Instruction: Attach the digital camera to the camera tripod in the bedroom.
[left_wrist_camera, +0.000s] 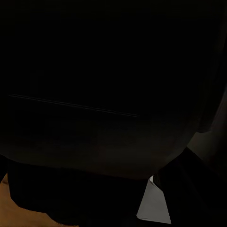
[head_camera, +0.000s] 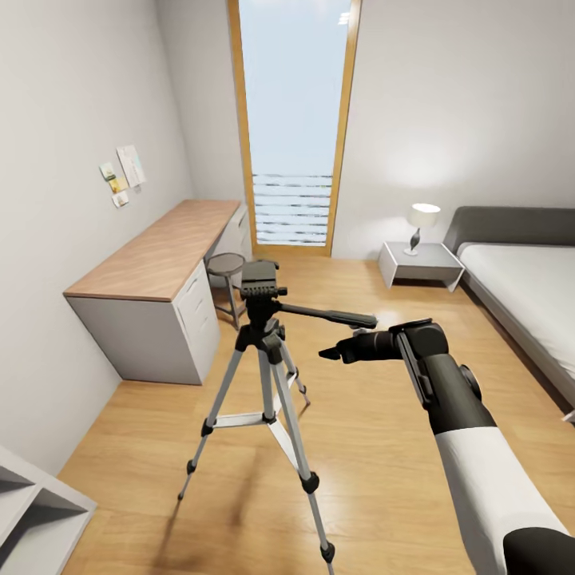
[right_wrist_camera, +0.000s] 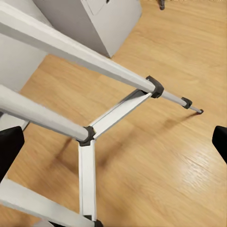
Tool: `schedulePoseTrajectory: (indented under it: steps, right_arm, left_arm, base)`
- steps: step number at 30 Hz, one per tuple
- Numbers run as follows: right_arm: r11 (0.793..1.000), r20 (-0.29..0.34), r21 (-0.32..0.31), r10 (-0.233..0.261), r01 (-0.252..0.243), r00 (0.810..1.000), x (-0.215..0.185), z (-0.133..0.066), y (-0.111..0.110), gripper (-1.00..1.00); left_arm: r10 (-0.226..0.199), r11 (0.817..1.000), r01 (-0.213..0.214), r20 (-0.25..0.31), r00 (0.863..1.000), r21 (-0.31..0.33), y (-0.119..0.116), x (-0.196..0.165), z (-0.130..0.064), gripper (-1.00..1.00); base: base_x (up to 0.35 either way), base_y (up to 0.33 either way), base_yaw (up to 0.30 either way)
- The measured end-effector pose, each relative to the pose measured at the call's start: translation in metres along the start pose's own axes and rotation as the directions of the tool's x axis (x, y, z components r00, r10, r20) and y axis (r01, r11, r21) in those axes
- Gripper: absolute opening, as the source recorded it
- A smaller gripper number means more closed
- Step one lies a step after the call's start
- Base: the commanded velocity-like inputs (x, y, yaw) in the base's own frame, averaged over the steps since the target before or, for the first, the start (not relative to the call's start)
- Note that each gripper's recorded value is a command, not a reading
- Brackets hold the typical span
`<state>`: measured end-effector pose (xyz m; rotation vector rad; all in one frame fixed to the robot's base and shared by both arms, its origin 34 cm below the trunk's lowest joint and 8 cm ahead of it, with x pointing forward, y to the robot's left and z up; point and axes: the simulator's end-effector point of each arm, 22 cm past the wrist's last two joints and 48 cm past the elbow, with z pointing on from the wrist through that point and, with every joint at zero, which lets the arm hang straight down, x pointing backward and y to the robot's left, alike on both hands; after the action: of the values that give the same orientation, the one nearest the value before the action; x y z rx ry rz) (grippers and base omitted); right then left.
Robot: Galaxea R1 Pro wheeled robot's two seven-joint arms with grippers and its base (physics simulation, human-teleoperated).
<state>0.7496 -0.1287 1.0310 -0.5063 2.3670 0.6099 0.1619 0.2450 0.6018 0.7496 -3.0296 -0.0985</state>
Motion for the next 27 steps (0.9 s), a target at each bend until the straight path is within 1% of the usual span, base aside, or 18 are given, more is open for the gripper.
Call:
schedulePoseTrajectory:
  steps: [27]
  right_arm:
    - [1.0, 0.007, -0.002, -0.005, 0.005, 1.0, -0.0031, -0.0008, 0.0023, 1.0]
  left_arm:
    - [0.0, 1.0, 0.0, 0.001, 1.0, -0.001, 0.0008, -0.0006, 0.0001, -1.0]
  base:
    - [0.006, 0.0, 0.0]
